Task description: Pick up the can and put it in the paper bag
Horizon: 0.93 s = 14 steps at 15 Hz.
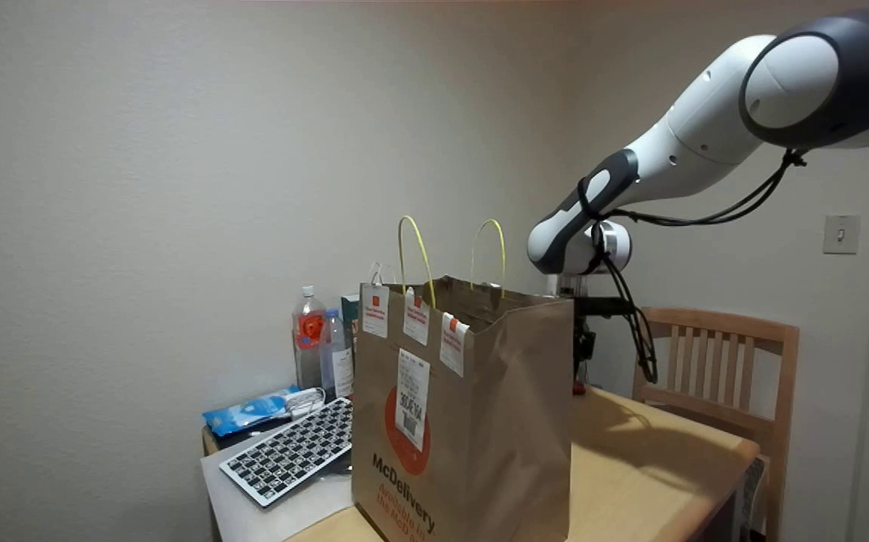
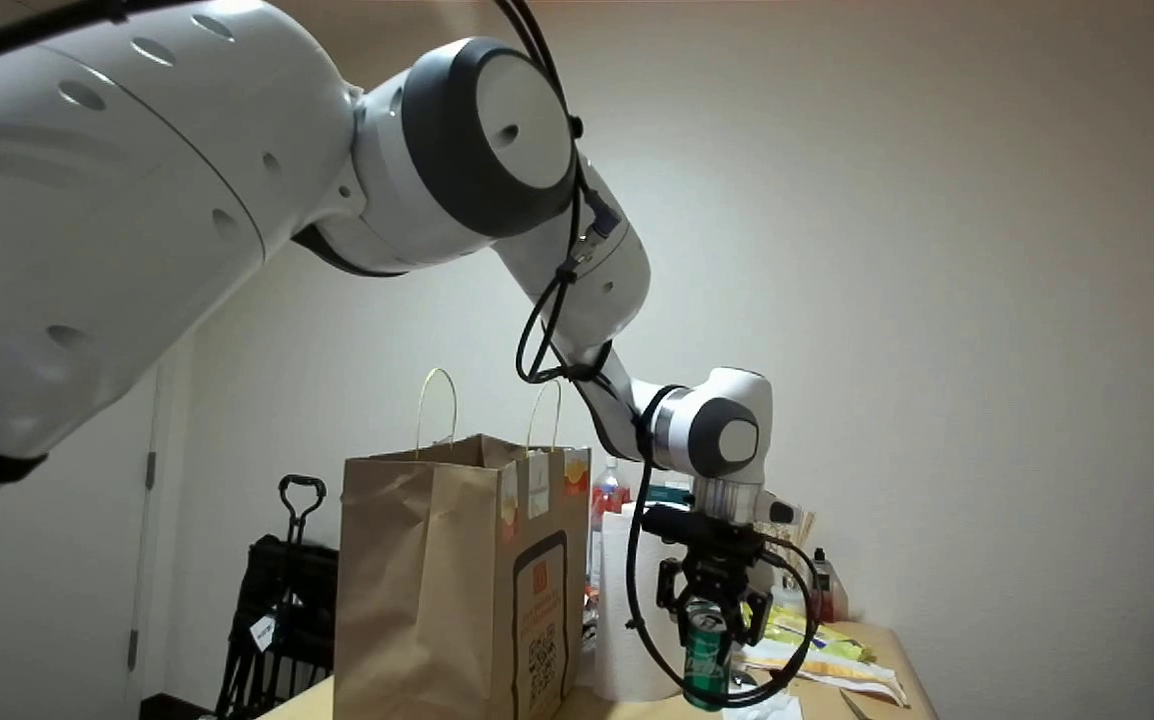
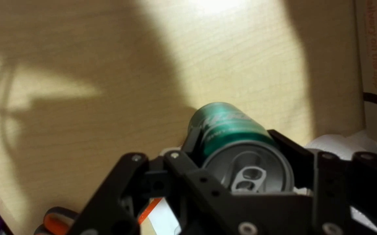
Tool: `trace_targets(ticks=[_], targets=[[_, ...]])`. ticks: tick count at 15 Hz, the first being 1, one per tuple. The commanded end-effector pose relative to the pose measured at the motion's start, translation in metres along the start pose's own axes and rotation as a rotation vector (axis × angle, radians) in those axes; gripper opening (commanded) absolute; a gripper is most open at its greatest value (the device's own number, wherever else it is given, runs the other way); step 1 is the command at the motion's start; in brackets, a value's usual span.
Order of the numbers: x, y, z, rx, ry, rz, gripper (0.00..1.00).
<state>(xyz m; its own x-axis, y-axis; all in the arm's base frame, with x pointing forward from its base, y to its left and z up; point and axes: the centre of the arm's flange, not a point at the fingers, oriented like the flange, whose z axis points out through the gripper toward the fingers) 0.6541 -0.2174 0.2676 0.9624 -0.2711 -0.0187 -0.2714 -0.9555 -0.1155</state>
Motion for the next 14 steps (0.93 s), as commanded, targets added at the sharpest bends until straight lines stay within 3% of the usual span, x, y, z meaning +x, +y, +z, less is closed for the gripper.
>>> trace_targets(ticks=[1, 2, 4, 8, 14], targets=[[0.000, 0.000, 0.003, 0.000, -0.005, 0.001, 0.52], [0.000, 0.001, 0.006, 0.000, -0.008, 0.001, 0.27], [-0.003, -0.003, 0.001, 0.012, 0.007, -0.015, 0.27], [-0.018, -0.028, -0.046, -0.016, 0.059, -0.081, 0.27], [-0.046, -0.066, -0.111, -0.147, 0.068, -0.183, 0.27]])
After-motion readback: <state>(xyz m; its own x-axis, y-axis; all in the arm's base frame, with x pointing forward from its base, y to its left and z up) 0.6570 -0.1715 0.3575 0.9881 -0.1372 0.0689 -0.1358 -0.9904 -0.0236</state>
